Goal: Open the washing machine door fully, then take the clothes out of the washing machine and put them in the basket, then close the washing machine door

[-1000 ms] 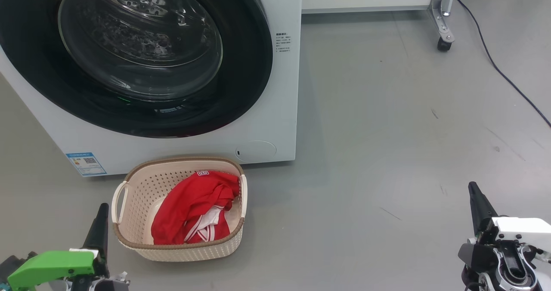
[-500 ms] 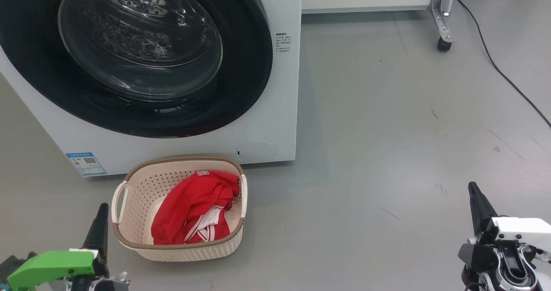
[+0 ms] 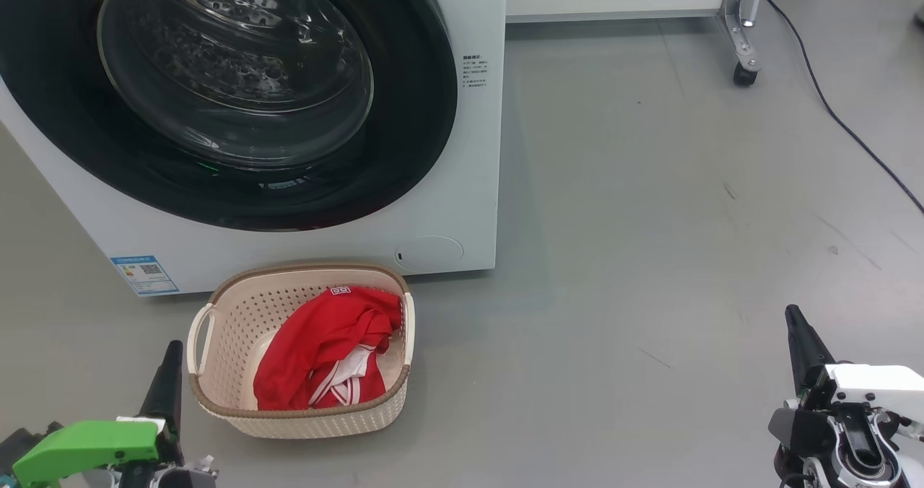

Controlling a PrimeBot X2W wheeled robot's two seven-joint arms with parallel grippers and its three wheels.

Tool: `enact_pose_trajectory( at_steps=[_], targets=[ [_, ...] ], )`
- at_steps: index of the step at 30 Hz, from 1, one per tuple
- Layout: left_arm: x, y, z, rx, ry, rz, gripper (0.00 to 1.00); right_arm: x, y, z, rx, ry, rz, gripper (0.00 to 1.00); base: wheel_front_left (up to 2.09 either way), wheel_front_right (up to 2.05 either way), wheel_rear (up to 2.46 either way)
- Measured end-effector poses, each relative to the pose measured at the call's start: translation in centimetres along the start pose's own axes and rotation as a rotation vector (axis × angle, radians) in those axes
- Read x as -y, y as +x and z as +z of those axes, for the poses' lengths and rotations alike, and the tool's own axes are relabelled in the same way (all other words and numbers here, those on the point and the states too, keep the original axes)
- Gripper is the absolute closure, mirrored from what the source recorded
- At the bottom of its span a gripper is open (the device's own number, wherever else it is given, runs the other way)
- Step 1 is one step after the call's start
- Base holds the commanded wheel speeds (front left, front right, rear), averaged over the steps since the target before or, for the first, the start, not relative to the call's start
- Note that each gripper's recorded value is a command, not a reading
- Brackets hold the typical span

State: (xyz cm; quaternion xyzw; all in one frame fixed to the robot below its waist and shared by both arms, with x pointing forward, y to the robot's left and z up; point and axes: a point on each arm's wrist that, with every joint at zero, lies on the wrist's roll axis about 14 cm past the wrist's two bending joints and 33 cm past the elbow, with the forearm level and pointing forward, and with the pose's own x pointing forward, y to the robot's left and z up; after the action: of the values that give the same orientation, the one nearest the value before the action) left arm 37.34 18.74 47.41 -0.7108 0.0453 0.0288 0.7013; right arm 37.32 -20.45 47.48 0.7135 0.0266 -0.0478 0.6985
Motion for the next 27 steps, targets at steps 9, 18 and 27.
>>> enact_pose_trajectory(
  at_steps=[9,18,27],
  targets=[
    [0.00,0.01,-0.09,-0.004,-0.002,0.000,1.00,-0.01,0.00,0.02,0.001,0.000,0.000,1.00,0.00,0.00,0.00],
    [0.03,0.01,-0.09,-0.003,-0.003,-0.001,1.00,-0.01,0.00,0.04,0.001,0.000,0.000,1.00,0.00,0.00,0.00],
    [0.05,0.01,-0.07,-0.003,-0.003,-0.002,1.00,-0.11,0.01,0.06,0.002,0.001,0.006,1.00,0.00,0.00,0.00]
  ],
)
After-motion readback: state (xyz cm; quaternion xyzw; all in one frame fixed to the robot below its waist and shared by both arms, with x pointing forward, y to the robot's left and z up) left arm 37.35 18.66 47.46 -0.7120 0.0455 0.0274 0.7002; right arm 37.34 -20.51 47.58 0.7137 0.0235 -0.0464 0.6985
